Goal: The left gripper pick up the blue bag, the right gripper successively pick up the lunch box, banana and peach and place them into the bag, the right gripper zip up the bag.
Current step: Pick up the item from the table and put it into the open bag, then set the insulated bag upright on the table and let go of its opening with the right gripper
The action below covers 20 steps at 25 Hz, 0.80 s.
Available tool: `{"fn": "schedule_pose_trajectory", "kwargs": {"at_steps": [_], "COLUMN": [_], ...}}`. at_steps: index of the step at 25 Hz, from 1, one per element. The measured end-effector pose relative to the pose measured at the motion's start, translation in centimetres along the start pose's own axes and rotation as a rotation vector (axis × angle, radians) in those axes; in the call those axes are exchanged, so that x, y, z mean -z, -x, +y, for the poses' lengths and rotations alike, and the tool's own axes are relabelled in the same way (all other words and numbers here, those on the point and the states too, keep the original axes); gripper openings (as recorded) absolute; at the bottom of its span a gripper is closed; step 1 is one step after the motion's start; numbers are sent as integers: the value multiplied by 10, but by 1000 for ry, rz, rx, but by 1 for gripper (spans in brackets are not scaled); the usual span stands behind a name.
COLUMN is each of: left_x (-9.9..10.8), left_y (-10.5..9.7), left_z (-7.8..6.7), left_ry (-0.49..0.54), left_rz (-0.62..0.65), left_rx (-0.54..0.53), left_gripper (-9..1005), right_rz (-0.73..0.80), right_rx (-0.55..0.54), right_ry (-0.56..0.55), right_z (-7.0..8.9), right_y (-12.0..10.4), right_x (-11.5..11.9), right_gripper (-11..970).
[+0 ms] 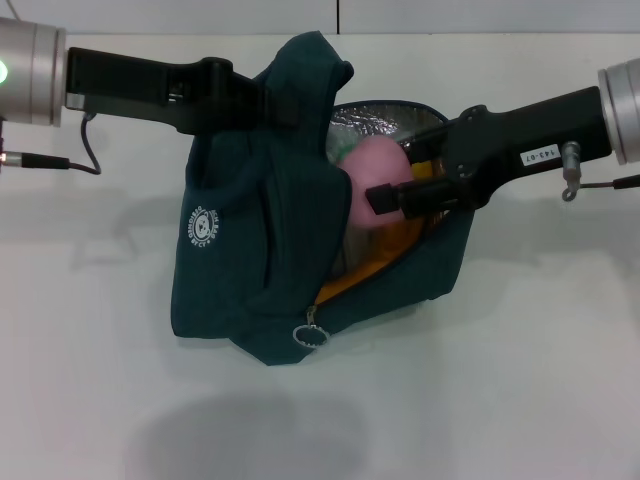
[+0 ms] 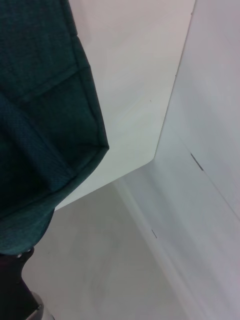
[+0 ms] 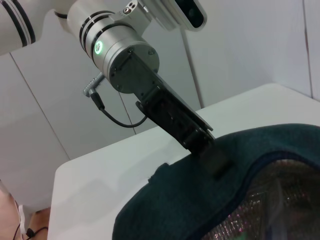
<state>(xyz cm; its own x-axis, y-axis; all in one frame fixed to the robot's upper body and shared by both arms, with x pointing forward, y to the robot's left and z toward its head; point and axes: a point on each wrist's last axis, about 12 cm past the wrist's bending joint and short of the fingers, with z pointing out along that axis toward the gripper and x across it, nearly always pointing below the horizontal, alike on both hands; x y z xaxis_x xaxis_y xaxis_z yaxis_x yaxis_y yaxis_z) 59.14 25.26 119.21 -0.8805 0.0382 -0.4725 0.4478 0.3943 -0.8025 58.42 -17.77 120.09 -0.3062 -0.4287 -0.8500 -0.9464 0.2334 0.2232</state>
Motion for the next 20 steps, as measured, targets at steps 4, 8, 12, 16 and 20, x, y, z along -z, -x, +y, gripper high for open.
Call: {"fn": "schedule_pose_trajectory", "kwargs": {"at_steps": [4,8,12,16,20], "left_x": [0,0,1,0,-1], "left_y": [0,0,0,-1,0], "left_z": [0,0,0,1,1], "left_ry": [0,1,1,-2,-4], "left_rz": [0,0,0,1,2], "left_rx": [0,0,0,7,9], "left_gripper": [42,42,42,42,42], "right_rz": [-18,-46,-81,-325,-563], "right_rx": [1,-1,-19,-99,-196], "right_ry": [0,-6,-12,74,214], "right_z": [0,0,-1,3,8], "right_y": [-3,-4,-5,-20,-44], "right_x": [2,6,14,46,79], "right_gripper": [537,643,781,854,853]}}
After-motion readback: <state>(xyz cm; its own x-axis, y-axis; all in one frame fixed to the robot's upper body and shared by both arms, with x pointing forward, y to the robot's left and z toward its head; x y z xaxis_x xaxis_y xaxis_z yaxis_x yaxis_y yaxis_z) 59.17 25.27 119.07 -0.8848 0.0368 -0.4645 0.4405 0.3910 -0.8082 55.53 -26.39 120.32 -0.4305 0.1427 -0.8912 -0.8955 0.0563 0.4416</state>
